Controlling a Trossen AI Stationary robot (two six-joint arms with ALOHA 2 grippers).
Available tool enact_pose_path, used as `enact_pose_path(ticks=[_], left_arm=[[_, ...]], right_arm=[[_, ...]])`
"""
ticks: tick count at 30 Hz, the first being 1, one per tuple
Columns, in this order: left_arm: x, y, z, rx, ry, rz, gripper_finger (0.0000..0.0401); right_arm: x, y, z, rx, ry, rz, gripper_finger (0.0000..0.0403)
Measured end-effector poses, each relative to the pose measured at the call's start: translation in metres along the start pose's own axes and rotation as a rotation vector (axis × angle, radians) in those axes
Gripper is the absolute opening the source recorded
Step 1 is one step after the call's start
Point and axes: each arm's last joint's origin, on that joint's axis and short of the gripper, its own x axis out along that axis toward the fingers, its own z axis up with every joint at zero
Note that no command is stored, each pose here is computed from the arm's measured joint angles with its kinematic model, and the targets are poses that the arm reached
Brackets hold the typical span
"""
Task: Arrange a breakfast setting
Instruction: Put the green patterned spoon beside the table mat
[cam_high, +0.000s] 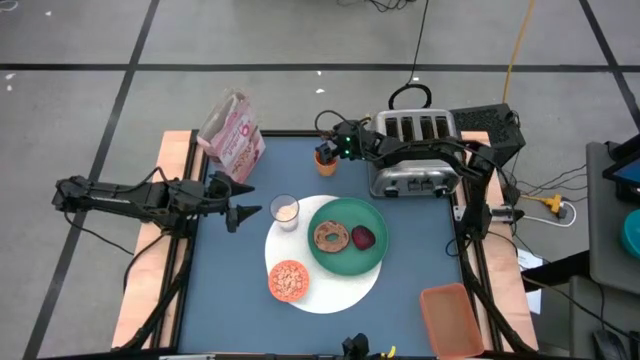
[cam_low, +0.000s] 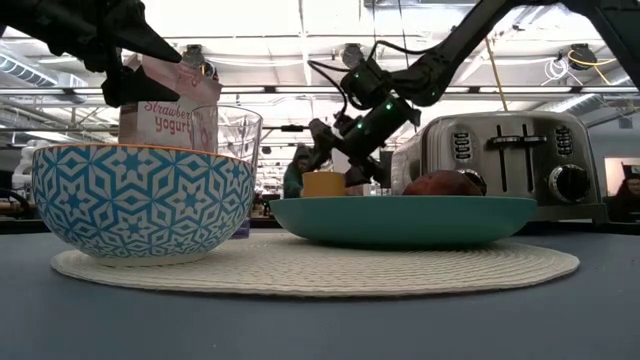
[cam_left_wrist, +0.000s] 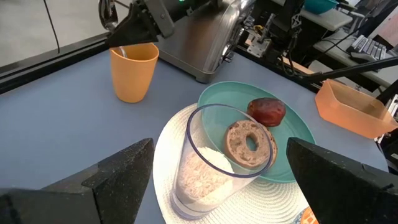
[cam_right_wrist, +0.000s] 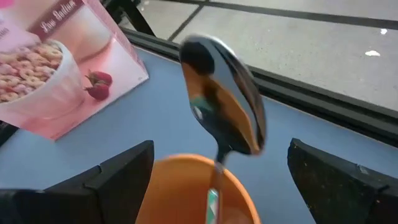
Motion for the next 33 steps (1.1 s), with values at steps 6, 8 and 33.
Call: enact_pose_path(ticks=[6,8,33], left_arm=[[0.0,0.0,0.0,0.0,0.0,0.0,0.037],[0.0,0.0,0.0,0.0,0.0,0.0,0.037],[0.0,-0.0001,0.0,0.0,0.0,-0.001,0.037]], right_arm=[[-0.0005,0.0036,0.0065,0.005,-0.065,0.037,0.0357],[-0.0003,0.0037,0.0067,0.01,-0.068,0.039,0.0357],[-0.0002,0.0021,0.0048,0.006,-0.049,0.022,0.0217]])
